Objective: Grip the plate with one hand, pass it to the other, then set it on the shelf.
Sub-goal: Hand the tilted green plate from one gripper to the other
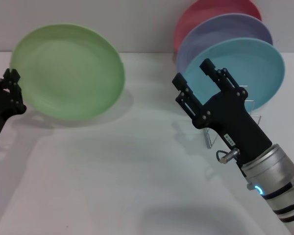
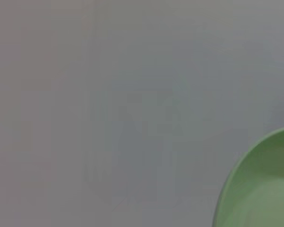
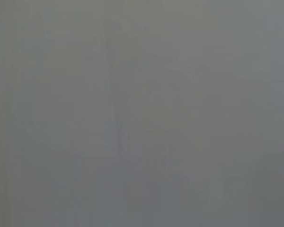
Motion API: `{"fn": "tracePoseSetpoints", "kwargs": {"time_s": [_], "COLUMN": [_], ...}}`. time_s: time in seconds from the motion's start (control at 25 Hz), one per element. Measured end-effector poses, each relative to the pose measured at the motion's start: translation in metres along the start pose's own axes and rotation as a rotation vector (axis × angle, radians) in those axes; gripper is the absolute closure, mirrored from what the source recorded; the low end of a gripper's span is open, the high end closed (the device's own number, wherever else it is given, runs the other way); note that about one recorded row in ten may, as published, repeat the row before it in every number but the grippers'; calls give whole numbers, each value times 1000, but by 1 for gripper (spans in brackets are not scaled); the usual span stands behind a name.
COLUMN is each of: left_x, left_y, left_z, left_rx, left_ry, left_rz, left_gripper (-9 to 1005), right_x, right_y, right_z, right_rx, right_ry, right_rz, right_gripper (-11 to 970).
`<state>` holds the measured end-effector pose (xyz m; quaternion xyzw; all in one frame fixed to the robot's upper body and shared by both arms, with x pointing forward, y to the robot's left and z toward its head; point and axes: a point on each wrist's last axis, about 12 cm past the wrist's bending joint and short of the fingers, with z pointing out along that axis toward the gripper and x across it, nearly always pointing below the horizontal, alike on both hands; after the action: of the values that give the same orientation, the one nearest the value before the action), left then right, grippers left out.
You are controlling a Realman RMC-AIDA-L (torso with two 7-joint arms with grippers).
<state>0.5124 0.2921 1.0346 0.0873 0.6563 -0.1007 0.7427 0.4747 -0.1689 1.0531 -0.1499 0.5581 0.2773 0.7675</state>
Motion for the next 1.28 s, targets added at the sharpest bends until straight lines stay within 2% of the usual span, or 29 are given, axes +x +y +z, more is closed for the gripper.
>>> {"fn": "tracePoseSetpoints", "kwargs": {"time_s": [0.2,0.32,0.52,0.96,1.28], "left_x": [1,1,-1,-2,2], "left_y": [-8,-15,-19,-20,-30], "left_z": [-2,2,9,12,8], "left_rx": [39,60,72,83,132], "left_ry": [-5,-12,-18,-18,1], "left_rz": [5,-1,-10,-3,-3], "left_gripper": [968,968,968,968,967], "right_x": [4,7,7,11,16], "right_y": [-5,-18,-28,-26,-21], "right_z": [3,10,22,25,20], "right_rx": [-1,-5,-6,-24,-29], "right_ry": [34,65,79,106,139], "right_rz": [-40,-88,-117,-111,-95], "right_gripper": [279,279,279,278,279]}}
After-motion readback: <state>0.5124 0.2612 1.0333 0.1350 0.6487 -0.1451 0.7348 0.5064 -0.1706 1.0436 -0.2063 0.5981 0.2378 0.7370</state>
